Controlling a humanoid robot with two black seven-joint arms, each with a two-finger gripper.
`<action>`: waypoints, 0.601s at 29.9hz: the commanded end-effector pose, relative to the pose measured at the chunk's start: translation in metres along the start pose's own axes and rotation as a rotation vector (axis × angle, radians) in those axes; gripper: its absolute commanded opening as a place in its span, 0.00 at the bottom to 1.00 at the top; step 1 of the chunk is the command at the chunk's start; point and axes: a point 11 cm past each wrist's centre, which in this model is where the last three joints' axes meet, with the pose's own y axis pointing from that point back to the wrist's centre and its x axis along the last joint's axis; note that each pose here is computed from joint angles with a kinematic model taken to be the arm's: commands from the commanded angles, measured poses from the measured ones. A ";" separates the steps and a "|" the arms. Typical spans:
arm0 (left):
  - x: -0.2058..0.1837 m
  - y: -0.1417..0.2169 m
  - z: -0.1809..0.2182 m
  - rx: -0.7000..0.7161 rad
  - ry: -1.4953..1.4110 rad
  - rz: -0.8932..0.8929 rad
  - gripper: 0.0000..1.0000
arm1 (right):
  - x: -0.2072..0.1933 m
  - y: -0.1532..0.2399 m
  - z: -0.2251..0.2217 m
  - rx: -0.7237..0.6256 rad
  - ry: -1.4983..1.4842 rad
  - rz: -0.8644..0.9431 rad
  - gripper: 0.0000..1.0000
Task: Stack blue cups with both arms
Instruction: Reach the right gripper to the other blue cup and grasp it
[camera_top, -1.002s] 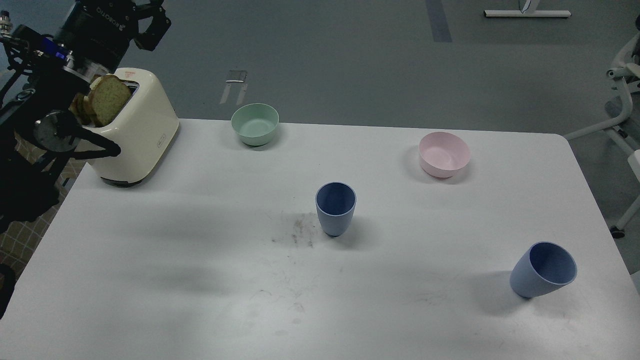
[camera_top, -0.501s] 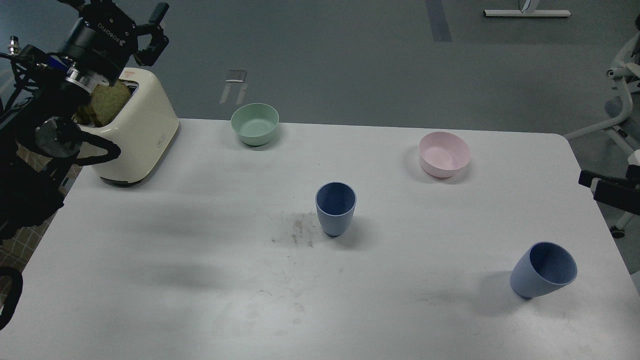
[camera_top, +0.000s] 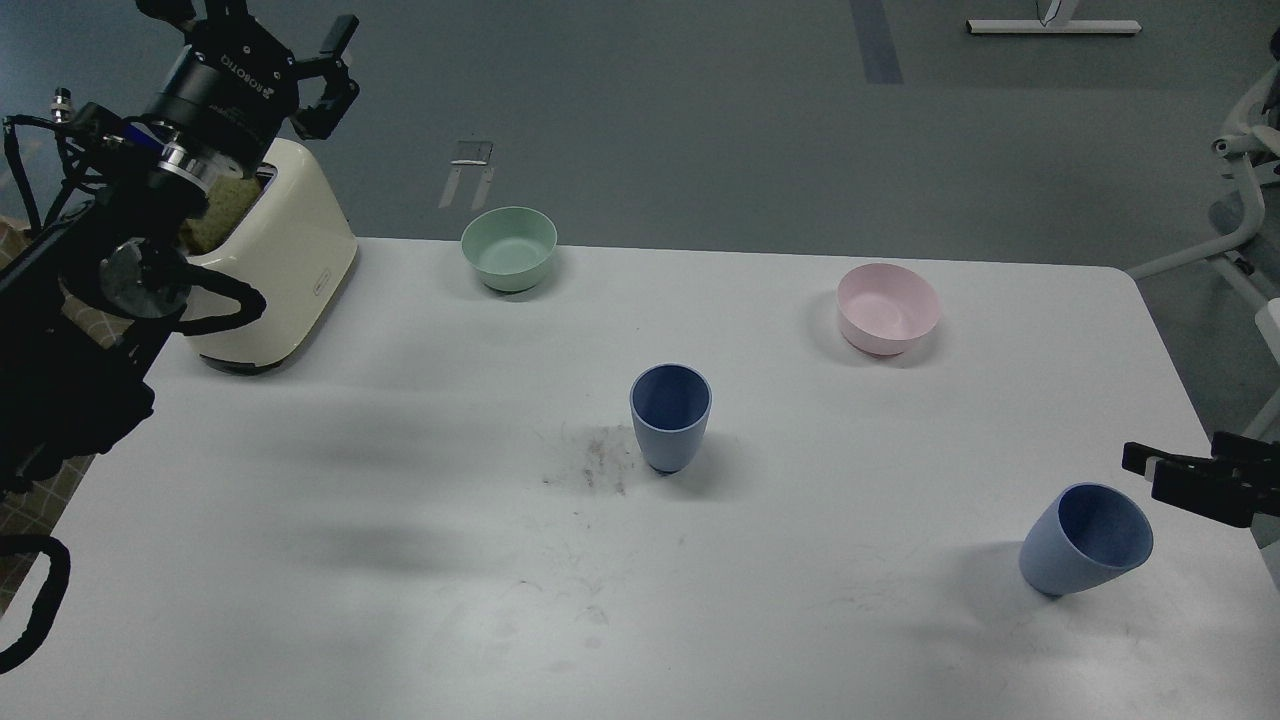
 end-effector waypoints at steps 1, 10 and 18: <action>-0.003 -0.002 -0.005 0.003 0.009 -0.002 0.98 | -0.011 -0.005 0.001 -0.017 0.013 -0.007 0.99; -0.006 -0.004 -0.012 0.011 0.016 0.010 0.98 | -0.036 -0.010 0.000 -0.020 0.019 -0.085 0.89; -0.006 -0.003 -0.013 0.011 0.019 0.012 0.98 | -0.038 -0.014 0.000 -0.044 0.006 -0.073 0.72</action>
